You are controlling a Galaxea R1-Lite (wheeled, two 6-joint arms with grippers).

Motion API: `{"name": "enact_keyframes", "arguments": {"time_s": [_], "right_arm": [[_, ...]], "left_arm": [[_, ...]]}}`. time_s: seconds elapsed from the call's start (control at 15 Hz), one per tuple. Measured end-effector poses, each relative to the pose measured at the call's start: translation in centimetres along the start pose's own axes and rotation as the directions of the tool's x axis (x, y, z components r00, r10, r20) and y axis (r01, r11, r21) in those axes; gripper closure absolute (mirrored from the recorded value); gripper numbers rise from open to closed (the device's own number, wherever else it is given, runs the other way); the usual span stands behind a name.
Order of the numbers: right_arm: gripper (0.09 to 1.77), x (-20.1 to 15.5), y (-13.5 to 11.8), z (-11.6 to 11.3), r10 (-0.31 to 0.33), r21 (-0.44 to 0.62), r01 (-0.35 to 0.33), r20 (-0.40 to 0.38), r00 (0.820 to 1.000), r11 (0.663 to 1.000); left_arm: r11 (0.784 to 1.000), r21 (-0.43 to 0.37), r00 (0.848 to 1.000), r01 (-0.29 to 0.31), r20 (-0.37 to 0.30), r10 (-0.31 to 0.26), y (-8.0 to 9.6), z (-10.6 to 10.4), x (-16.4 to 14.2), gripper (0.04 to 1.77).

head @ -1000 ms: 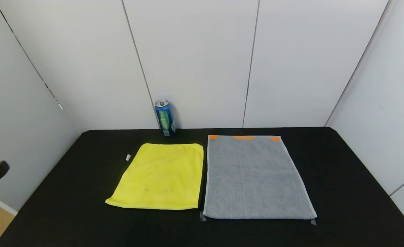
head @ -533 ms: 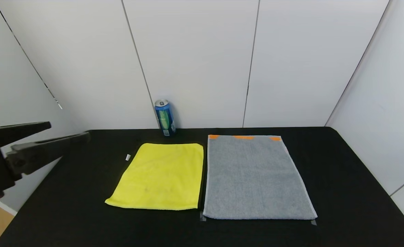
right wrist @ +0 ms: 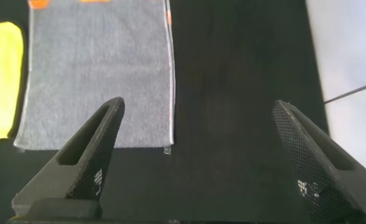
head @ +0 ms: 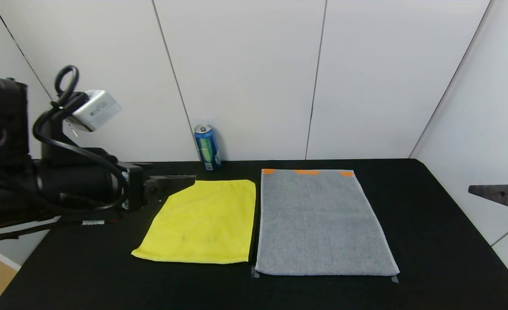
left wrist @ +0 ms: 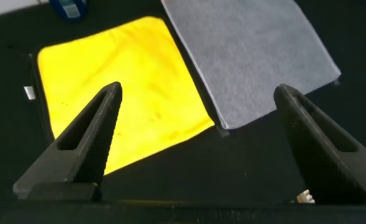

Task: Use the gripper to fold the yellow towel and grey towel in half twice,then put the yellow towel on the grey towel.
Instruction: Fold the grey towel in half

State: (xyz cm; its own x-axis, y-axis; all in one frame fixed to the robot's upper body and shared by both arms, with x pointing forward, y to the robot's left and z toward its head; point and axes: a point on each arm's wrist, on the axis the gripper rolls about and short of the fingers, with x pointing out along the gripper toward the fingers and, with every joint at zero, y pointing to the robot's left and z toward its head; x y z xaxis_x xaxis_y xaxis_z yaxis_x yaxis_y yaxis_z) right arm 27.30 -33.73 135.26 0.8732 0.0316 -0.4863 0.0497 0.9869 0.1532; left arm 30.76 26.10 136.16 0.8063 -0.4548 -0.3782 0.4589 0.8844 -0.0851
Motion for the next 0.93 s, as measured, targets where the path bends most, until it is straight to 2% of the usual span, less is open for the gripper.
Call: {"name": "enact_keyframes", "arguments": {"time_s": [0.2,0.47,0.6,0.73,0.93], "right_arm": [[0.15,2.2,0.2,-0.2,0.032,0.007,-0.032,-0.074,0.997,0.999],[0.15,5.0,0.1,-0.8,0.062,0.047,-0.055,-0.165,0.984,0.997],[0.15,6.2,0.1,-1.2,0.091,0.063,-0.080,-0.208,0.974,0.995],[0.15,7.3,0.0,-1.6,0.093,0.073,-0.077,-0.247,0.965,0.994],[0.15,8.9,-0.1,-2.4,0.108,0.086,-0.086,-0.301,0.947,0.993]], "left_arm": [[1.000,-0.016,0.996,0.012,-0.086,-0.013,0.4,-0.6,3.4,0.09],[0.998,-0.035,0.980,0.054,-0.191,-0.060,-0.2,-2.2,6.9,0.09],[0.995,-0.057,0.968,0.077,-0.234,-0.088,-1.0,-3.0,8.2,0.09],[0.991,-0.094,0.956,0.093,-0.270,-0.116,-1.8,-3.7,9.3,0.09],[0.973,-0.173,0.927,0.151,-0.318,-0.200,-2.9,-4.8,10.7,0.09]]}}
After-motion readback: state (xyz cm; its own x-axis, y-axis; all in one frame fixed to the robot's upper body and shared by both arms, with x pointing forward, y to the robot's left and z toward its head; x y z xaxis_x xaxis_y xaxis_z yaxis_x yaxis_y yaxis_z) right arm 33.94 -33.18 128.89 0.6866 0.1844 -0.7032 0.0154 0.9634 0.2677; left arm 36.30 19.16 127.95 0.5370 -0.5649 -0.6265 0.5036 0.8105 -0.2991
